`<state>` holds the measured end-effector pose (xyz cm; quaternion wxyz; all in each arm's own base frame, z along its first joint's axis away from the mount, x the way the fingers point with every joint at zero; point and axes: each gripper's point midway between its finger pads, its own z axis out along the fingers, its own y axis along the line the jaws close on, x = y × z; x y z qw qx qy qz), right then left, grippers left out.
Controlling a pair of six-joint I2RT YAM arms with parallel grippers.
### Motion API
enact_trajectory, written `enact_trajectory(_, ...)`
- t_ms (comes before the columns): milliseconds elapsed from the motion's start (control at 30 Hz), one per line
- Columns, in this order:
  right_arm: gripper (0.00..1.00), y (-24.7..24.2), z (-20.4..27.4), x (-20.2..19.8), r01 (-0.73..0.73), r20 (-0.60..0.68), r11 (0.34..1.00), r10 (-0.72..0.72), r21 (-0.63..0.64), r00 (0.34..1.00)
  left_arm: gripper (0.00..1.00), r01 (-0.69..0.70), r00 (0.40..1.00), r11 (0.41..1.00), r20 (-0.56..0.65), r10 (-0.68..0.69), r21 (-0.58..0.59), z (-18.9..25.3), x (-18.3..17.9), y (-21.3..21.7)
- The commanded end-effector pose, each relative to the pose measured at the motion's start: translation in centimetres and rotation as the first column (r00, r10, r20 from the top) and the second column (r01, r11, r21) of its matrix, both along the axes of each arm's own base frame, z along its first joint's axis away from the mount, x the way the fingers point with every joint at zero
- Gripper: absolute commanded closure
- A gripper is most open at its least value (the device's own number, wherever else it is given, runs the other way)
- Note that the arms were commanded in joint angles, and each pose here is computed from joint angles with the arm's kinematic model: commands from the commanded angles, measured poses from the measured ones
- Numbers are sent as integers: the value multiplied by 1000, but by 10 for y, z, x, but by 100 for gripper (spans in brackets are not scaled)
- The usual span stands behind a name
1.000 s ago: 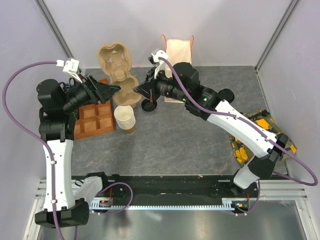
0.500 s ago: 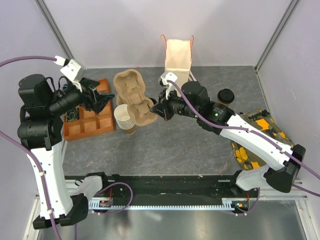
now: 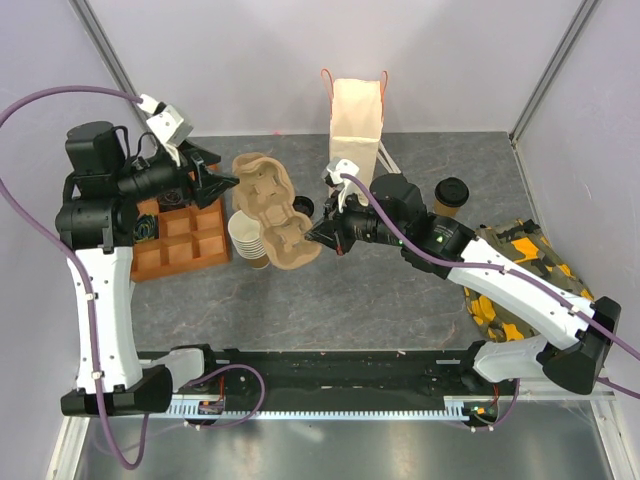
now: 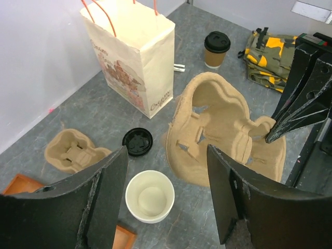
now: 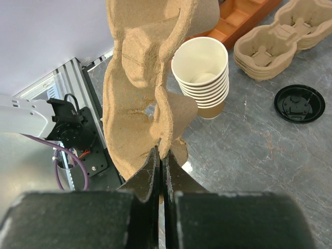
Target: Pack the takeout coffee
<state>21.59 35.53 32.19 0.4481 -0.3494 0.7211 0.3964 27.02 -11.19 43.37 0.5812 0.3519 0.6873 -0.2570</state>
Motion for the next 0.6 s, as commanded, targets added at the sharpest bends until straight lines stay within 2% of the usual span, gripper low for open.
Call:
enact_trajectory(0, 100, 1, 22, -9, -39, 49, 998, 36, 58, 998, 31, 73, 995, 997, 69, -75, 26, 5, -3, -14)
enact_trajectory(100, 100, 3, 20, -11, -51, 51, 997, 48, 53, 998, 33, 84, 996, 996, 38, -85, 27, -6, -3, -19)
enact_trajectory(233, 100, 4, 20, -13, -61, 60, 997, 58, 50, 997, 43, 125, 992, 991, 28, -127, 50, -16, -6, -34)
enact_trajectory(400, 100, 4, 16, -23, -107, 91, 994, 104, 20, 990, 48, 119, 993, 991, 17, -120, 55, -19, -1, -35)
enact_trajectory(567, 100, -4, 11, -27, -112, 135, 993, 116, -38, 984, 60, 136, 990, 988, 15, -137, 72, -24, -3, -35)
